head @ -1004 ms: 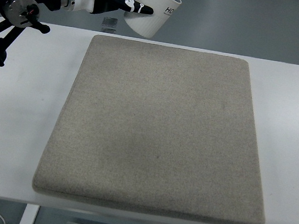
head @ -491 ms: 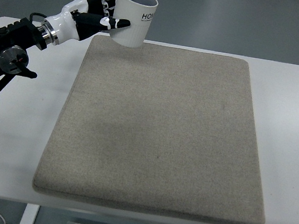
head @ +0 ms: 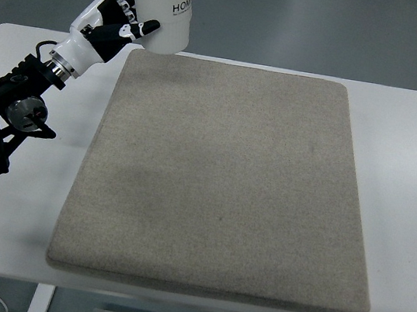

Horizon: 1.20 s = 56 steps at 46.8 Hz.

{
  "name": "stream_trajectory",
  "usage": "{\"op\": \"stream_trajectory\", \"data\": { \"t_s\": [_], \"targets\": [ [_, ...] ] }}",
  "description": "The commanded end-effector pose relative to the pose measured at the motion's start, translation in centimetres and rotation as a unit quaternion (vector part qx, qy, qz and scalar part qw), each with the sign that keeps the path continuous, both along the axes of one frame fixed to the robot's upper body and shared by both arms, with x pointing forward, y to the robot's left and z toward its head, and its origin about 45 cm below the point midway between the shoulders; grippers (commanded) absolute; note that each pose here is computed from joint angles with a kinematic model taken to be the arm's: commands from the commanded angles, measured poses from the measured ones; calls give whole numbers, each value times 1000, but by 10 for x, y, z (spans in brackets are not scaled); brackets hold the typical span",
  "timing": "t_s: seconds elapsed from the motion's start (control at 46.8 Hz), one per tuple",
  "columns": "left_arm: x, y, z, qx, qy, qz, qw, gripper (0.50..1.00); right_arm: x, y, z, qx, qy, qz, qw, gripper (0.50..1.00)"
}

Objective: Upright white cup

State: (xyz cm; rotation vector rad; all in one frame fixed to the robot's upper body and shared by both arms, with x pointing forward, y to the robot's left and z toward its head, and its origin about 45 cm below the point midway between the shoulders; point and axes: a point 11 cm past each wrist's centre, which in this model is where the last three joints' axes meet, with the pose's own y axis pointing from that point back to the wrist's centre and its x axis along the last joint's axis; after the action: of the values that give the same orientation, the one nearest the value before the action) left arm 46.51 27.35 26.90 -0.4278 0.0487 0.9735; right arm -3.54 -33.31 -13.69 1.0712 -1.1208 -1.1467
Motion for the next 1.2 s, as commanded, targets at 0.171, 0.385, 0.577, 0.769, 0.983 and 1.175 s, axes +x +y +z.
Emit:
{"op": "stream_trajectory", "data": {
  "t_s": [0.171, 0.385, 0.577, 0.769, 0.983, 1.175],
  "targets": [
    [0, -9, -3, 28, -4, -11, 1000, 500, 0, 0, 0, 1, 0, -1, 1000, 930],
    [-1, -12, -8, 57, -4, -15, 998, 500, -1, 0, 0, 1, 0, -2, 1000, 930],
    [-1, -8, -9, 62, -3, -9, 998, 503, -4, 0, 0, 1, 3, -2, 1000, 930],
    [-4, -6, -13, 62, 1, -10, 998, 506, -5, 0, 0, 1, 4, -2, 1000, 930],
    [-14, 0, -38, 67, 27, -6, 997, 508, -6, 0, 0, 1, 5, -3, 1000, 930],
    [-18, 7, -55, 81, 50, 2, 996, 508, -8, 0, 0, 1, 6, -3, 1000, 930]
  ]
}}
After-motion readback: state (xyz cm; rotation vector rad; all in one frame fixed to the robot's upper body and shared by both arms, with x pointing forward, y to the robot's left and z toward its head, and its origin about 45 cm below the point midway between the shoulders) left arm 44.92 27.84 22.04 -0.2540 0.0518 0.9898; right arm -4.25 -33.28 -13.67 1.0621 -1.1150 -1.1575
